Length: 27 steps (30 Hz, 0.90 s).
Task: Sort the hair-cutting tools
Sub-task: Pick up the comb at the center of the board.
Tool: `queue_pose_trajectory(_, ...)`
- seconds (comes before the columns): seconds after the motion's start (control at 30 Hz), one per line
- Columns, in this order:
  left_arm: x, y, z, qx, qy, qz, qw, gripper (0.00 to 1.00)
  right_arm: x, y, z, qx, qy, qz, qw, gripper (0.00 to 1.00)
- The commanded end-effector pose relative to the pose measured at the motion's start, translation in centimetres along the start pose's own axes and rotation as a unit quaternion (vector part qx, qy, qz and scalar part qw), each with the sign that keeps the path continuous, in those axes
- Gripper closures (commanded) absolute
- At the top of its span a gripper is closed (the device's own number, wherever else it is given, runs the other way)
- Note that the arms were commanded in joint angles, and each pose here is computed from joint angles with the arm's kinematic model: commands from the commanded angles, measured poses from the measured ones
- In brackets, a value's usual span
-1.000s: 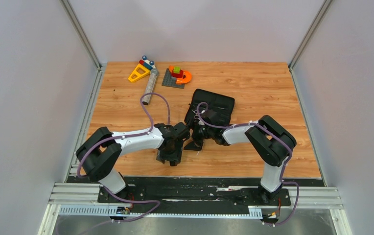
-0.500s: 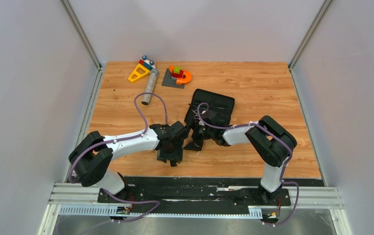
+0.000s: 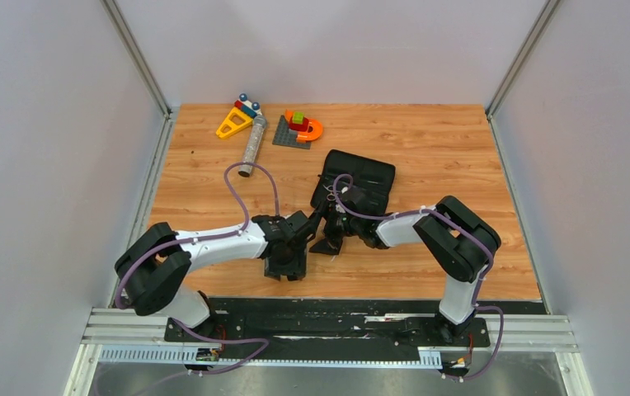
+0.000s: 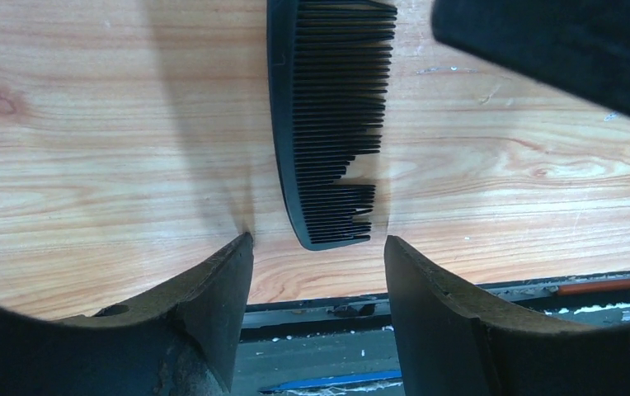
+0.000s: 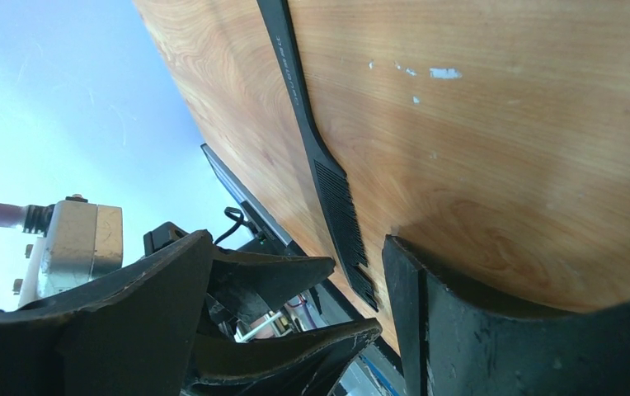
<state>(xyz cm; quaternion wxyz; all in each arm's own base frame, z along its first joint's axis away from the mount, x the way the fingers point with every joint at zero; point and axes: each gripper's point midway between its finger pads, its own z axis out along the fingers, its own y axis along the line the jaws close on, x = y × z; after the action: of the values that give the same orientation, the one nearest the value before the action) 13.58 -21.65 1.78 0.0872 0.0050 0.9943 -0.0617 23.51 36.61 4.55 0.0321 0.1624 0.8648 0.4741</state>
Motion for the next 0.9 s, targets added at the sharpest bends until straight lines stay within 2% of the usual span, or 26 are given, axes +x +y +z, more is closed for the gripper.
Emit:
queue_pose_trajectory(0.0,0.0,-1.0,0.7,0.006,-0.004,-0.005,1.000,0.34,0.0,-4.4,0.1,0.067,-0.019,0.018,0.997,0.22)
queue_pose_trajectory(0.3,0.6,-0.7,1.5,-0.009,0.005,-0.005,1.000,0.50,0.1,-4.6,0.1,0.068,-0.019,0.027,0.997,0.22)
queue_pose_trajectory(0.4,0.7,-0.6,1.5,-0.016,0.006,-0.006,1.000,0.51,0.1,-4.7,0.2,0.068,-0.019,0.031,0.997,0.22)
queue_pose_trajectory(0.63,1.2,-0.1,2.3,-0.051,-0.001,-0.002,0.999,0.45,0.1,-4.9,0.3,0.061,-0.020,0.042,0.997,0.22)
queue_pose_trajectory(0.87,2.1,0.4,3.4,-0.071,0.000,-0.006,0.997,0.47,0.3,-5.4,0.4,0.054,-0.022,0.055,0.997,0.22)
